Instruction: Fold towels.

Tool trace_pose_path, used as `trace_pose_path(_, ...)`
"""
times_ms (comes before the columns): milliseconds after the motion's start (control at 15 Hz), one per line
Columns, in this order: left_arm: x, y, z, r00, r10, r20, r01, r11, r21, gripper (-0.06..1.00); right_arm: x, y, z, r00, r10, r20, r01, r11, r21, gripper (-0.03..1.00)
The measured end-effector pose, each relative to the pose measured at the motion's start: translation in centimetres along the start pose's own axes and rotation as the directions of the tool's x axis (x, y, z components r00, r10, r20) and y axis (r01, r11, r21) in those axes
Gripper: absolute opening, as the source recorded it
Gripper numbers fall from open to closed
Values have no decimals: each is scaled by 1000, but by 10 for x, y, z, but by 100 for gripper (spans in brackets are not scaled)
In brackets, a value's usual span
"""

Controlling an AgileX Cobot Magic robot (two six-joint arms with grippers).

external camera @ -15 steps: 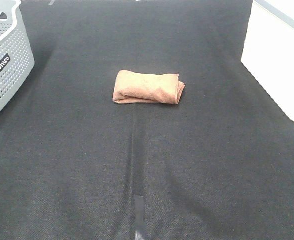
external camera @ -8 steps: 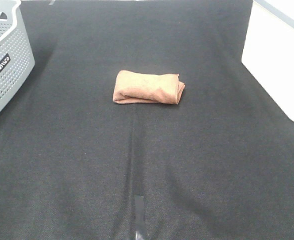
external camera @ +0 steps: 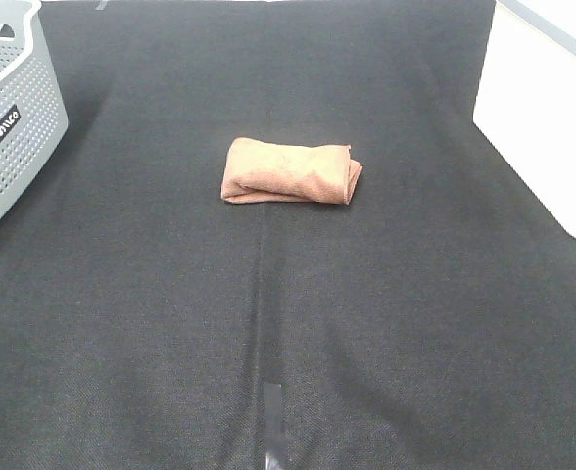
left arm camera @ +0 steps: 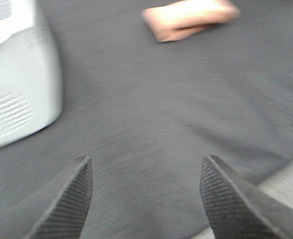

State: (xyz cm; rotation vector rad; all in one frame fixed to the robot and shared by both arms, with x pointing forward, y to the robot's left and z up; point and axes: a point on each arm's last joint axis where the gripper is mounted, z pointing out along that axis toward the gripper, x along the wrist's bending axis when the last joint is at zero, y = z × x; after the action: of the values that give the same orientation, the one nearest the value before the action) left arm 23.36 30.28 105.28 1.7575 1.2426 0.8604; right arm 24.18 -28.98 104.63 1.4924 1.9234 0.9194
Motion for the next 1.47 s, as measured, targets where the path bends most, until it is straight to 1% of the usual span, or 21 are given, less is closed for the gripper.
trace_pose_path(67, -1, 0, 0, 996, -40, -79, 40, 999, 5, 61, 0, 0, 0, 1000, 13, 14, -13, 1000, -1, 92)
trace_pose_path(200, -1, 0, 0, 972, -103, -210, 107, 994, 7, 61, 0, -1, -1, 997, 46, 53, -45, 999, -17, 92)
trace_pose_path(267, -2, 0, 0, 958, -126, -258, 132, 991, 6, 61, 1, -2, -3, 996, 56, 70, -54, 998, -38, 92)
trace_pose_path(333, -2, 0, 0, 949, -138, -283, 145, 989, 5, 61, 2, -5, -7, 996, 55, 75, -50, 996, -71, 92)
trace_pose_path(400, -2, 0, 0, 946, -142, -291, 149, 989, 4, 61, 3, -8, -10, 996, 54, 77, -46, 994, -99, 92)
trace_pose_path(533, -2, 0, 0, 945, -143, -293, 150, 989, 4, 61, 3, -9, -12, 996, 53, 77, -44, 992, -115, 92)
trace_pose_path(1267, -2, 0, 0, 945, -143, -293, 150, 989, 4, 61, 3, -10, -11, 995, 54, 78, -45, 993, -113, 92)
trace_pose_path(1467, -2, 0, 0, 945, -143, -293, 150, 989, 4, 61, 4, -9, -10, 991, 81, 110, -68, 991, -115, 92)
